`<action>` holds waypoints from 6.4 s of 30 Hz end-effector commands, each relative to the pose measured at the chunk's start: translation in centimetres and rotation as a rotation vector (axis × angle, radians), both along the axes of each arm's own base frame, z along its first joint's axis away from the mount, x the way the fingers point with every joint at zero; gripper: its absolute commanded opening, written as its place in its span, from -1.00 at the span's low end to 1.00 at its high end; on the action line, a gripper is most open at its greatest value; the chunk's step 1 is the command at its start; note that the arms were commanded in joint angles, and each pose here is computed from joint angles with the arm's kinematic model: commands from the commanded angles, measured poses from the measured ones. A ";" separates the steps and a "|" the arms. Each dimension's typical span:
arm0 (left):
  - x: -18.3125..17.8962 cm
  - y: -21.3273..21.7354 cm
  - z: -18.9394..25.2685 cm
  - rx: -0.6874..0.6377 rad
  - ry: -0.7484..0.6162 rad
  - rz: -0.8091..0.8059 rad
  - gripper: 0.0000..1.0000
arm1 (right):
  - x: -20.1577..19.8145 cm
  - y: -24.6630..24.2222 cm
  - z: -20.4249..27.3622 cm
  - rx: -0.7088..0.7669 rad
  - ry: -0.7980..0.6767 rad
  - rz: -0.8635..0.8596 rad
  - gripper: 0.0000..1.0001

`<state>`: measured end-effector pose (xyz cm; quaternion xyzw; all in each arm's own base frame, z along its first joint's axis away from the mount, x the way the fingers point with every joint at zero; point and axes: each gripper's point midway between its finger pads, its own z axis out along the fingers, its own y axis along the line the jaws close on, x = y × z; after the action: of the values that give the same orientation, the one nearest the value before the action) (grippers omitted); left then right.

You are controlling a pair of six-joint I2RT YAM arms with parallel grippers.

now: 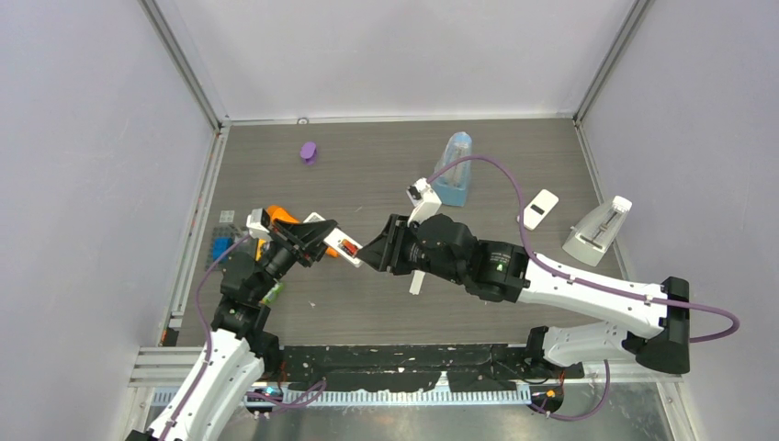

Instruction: Load the batteries into the remote control

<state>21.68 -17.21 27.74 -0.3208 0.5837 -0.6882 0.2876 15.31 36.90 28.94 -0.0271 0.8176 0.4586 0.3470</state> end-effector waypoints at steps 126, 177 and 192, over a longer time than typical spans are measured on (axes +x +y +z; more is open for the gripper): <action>-2.2 -0.4 6.7 0.256 -0.555 0.036 -1.00 | 0.5 -5.3 1.0 0.034 -0.026 -0.014 0.54; -1.2 -0.6 -1.7 0.430 -0.416 -0.003 -1.00 | 2.5 -8.8 -7.2 -0.345 -0.022 -0.090 0.55; 0.6 0.8 -6.6 0.450 -0.292 0.098 -1.00 | 7.0 -12.7 -20.9 -0.709 0.274 -0.405 0.53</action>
<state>21.36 -16.68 22.11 -0.1567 0.6648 -0.5691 0.4578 20.74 23.88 8.26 0.0207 0.9556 0.0939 0.2784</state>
